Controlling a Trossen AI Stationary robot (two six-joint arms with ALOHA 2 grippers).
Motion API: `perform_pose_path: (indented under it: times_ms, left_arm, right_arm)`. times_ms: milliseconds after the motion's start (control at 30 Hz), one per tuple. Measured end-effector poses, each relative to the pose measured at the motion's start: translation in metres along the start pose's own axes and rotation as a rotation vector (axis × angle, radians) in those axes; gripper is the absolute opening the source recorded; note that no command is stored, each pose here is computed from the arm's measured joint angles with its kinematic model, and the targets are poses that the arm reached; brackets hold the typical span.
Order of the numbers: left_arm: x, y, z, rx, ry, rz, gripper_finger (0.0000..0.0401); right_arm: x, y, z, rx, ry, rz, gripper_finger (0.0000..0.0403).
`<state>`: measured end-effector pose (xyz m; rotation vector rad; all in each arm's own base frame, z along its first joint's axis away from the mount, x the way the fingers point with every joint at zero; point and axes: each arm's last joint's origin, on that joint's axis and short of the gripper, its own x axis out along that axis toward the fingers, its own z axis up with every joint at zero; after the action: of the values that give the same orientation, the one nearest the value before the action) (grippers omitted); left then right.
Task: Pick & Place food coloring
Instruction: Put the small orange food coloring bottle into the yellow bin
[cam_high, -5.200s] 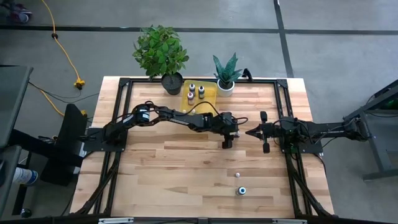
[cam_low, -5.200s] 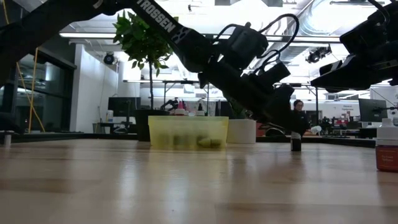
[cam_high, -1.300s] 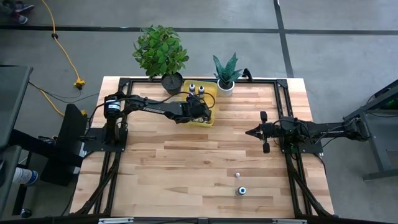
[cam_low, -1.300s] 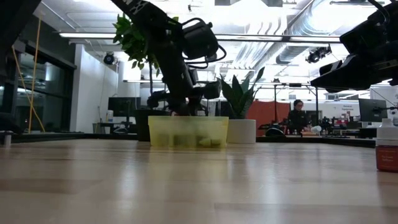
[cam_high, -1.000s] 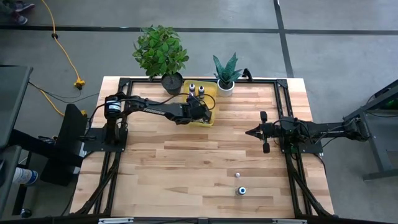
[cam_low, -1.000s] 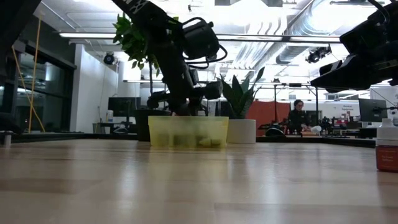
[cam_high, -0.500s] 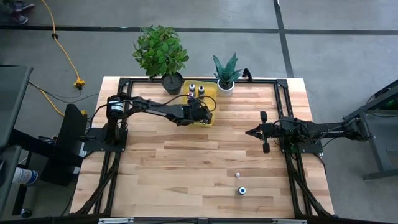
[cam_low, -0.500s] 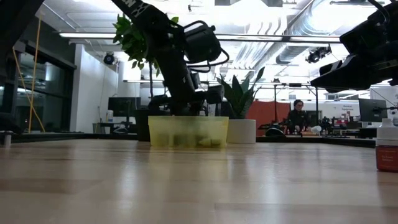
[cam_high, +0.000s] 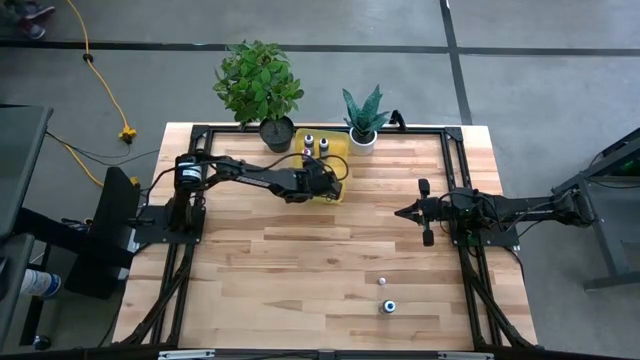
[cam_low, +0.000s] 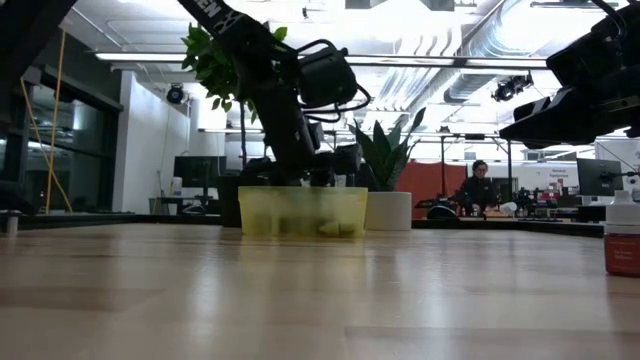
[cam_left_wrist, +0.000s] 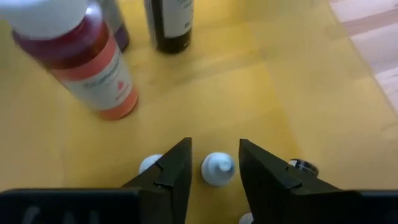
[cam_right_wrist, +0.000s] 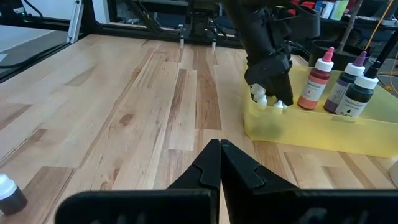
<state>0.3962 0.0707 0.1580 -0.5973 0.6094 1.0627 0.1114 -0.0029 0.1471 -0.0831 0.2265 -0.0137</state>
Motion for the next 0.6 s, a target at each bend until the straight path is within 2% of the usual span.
perform_pose_path:
  times_ms: [200, 367, 467, 600]
  left_arm:
    - [-0.004, -0.003, 0.006, 0.072, -0.027, -0.035, 0.0158]
    - [-0.022, -0.012, 0.026, 0.18, -0.064, -0.084, 0.0174]
    - [-0.04, -0.017, 0.044, 0.221, -0.111, -0.149, 0.0174]
    - [-0.065, -0.021, 0.063, 0.379, -0.147, -0.296, 0.0175]
  right_arm:
    - [0.0, 0.0, 0.0, 0.0, 0.0, 0.0, 0.0]
    - [0.0, 0.0, 0.0, 0.0, 0.0, 0.0, 0.0]
    - [0.0, 0.0, 0.0, 0.0, 0.0, 0.0, 0.0]
    - [0.0, 0.0, 0.0, 0.0, 0.0, 0.0, 0.0]
